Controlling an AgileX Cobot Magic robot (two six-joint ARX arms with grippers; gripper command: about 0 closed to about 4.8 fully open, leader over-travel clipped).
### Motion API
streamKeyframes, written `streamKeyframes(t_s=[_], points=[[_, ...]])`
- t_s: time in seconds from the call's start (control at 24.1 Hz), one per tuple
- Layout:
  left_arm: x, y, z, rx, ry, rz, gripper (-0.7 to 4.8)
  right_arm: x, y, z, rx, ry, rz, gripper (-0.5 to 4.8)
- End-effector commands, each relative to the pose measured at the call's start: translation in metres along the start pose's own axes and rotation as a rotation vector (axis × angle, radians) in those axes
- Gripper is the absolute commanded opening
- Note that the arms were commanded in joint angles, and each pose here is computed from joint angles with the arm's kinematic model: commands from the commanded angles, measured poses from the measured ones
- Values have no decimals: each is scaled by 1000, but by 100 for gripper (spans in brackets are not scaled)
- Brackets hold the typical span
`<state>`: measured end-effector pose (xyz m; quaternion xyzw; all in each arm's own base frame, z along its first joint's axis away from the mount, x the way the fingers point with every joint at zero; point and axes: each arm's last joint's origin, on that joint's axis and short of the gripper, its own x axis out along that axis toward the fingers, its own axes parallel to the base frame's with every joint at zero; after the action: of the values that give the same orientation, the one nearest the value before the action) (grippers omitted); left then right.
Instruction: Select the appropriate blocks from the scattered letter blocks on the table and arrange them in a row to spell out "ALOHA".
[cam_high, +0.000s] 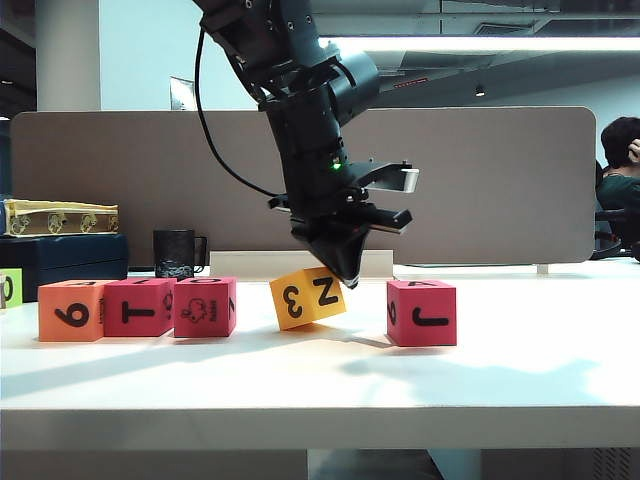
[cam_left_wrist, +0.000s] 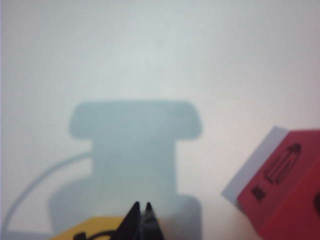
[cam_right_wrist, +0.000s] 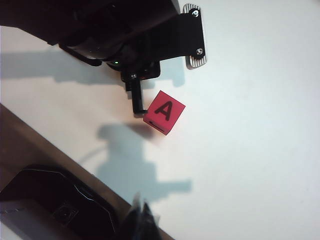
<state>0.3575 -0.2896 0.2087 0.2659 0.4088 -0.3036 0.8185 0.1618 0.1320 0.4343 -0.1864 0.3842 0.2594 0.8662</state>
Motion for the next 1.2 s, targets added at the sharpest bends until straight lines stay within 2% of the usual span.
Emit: streamKeyframes(t_s=[0.04,0.29,0.5,0.58,0.7,0.87,0.99,1.08,1.2], points=[[-2,0,6,0,-45,1,-6,-2,0,1,6,-14,-1,-5],[-7,1,9,-1,-55,4,-3,-2,0,2,10,-22,-1,-5],[-34,8,28,-2,-49,6,172,-2,0,3,11,-31,-2,-5],[-45,10,34,-11,-47,6,227,-2,0,3,11,-33,-2,-5],[-55,12,36,-66,-16,6,291,-2,0,3,11,-34,-2,-5],[-48,15,27,-170,61,0,377,-2,0,3,10,-33,-2,-5],[-40,17,23,-191,97,4,377,-2,0,3,7,-34,-2,-5],[-34,21,20,-243,121,51,377,-2,0,3,7,-35,-1,-5],[-31,26,16,-317,137,56,377,-2,0,3,7,-35,-1,-5]])
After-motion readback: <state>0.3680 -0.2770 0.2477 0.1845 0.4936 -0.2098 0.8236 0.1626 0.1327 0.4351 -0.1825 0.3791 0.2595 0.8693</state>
